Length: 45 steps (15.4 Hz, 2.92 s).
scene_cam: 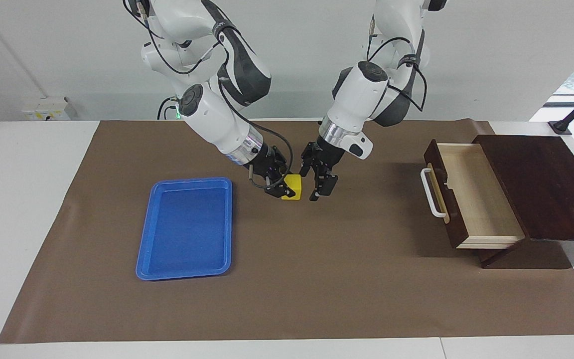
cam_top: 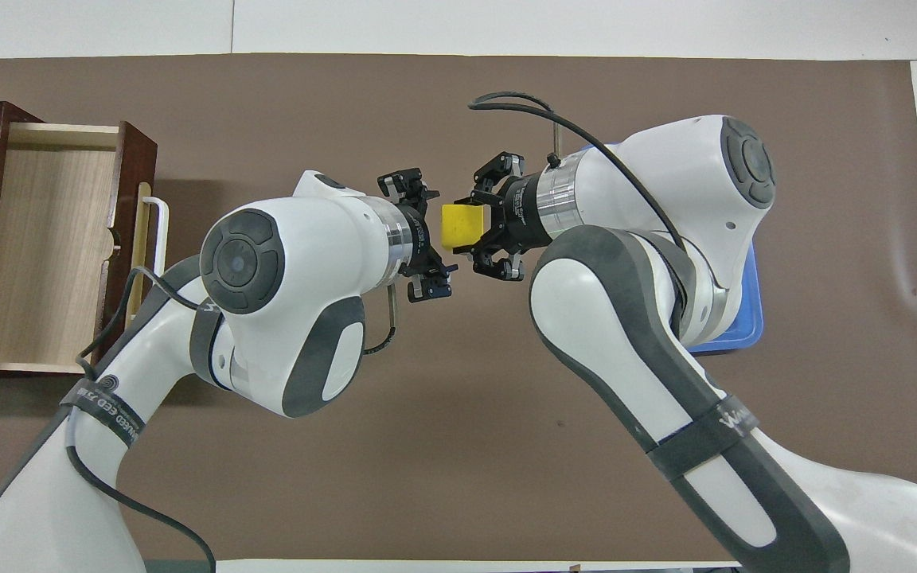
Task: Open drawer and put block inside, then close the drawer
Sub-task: 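Grasp the block with the left gripper while the right gripper releases it, then lower the block into the drawer and open the left gripper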
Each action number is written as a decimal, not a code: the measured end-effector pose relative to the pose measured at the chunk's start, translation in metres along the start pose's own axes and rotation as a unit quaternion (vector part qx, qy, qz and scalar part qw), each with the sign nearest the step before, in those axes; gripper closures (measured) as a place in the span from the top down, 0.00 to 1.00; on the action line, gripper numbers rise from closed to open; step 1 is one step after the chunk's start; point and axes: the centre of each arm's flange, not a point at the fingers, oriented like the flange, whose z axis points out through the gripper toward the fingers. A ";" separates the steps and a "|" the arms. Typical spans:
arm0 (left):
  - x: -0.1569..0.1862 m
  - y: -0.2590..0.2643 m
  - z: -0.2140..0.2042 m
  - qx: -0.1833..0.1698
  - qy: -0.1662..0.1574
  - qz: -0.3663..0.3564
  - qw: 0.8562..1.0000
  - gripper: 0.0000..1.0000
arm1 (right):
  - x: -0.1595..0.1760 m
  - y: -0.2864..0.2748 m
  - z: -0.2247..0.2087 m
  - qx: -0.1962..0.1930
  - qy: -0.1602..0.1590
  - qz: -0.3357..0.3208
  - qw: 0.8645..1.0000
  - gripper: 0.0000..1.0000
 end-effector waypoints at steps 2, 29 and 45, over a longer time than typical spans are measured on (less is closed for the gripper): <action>-0.003 -0.003 0.006 0.001 -0.001 0.003 1.000 1.00 | 0.000 0.000 0.000 0.000 0.000 0.002 1.000 0.55; 0.193 0.131 -0.155 0.089 0.080 0.029 0.992 0.59 | 0.059 -0.029 -0.044 -0.012 0.003 0.053 0.999 1.00; 0.386 0.137 -0.184 0.081 0.145 0.091 0.982 0.74 | 0.199 -0.025 -0.218 -0.156 0.073 -0.226 0.959 1.00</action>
